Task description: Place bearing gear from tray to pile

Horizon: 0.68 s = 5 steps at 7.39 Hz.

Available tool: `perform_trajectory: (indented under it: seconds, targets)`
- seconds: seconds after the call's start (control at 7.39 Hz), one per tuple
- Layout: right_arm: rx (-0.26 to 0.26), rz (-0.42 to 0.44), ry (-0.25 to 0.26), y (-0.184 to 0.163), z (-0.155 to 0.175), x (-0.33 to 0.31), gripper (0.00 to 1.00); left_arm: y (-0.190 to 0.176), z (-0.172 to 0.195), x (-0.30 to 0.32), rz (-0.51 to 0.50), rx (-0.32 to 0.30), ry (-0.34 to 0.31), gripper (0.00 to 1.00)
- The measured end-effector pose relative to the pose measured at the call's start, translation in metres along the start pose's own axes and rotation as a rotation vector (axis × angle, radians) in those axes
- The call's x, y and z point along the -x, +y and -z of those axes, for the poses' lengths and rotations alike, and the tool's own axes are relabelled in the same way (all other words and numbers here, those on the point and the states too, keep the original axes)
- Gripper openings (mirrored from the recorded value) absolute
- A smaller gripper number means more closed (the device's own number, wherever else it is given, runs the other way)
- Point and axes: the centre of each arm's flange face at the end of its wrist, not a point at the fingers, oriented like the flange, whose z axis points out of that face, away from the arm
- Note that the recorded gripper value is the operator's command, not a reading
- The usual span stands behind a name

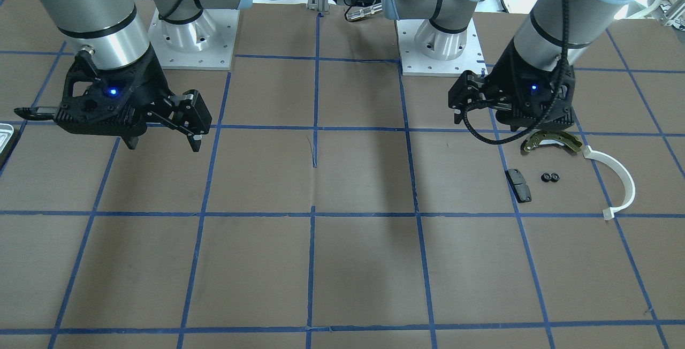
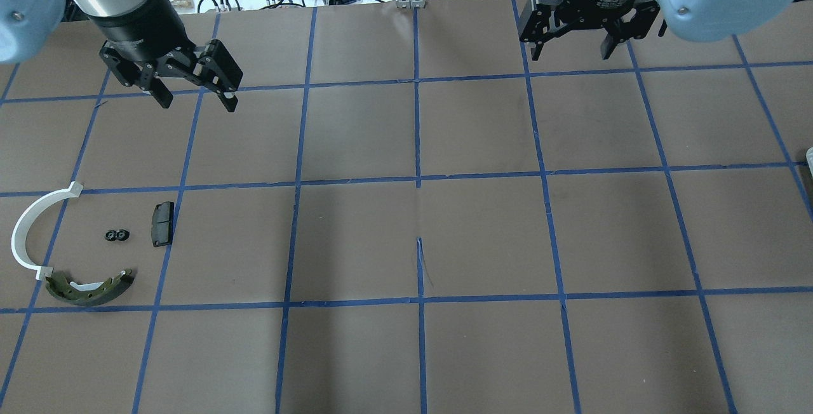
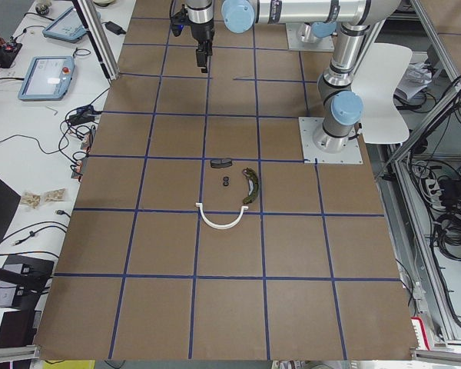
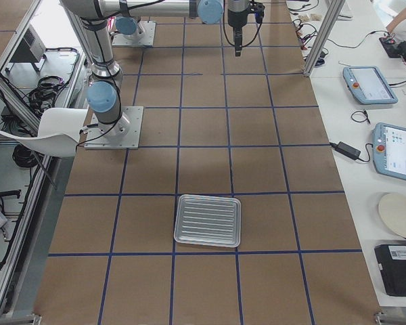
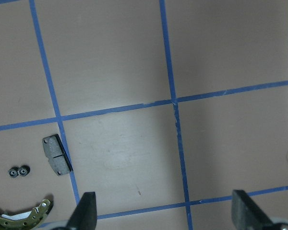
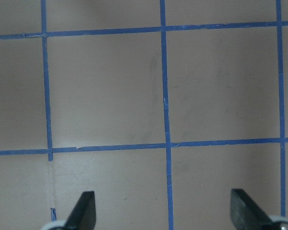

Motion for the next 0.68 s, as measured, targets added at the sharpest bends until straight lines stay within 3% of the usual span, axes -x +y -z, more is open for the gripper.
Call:
perform_trajectory:
  seconds: [0.68]
  targets:
    - [-0.001, 0.001, 0.0, -0.001, 0.0, -0.001, 1.0, 0.025, -0.013, -0.011, 0.013, 0.005, -0.001, 1.0]
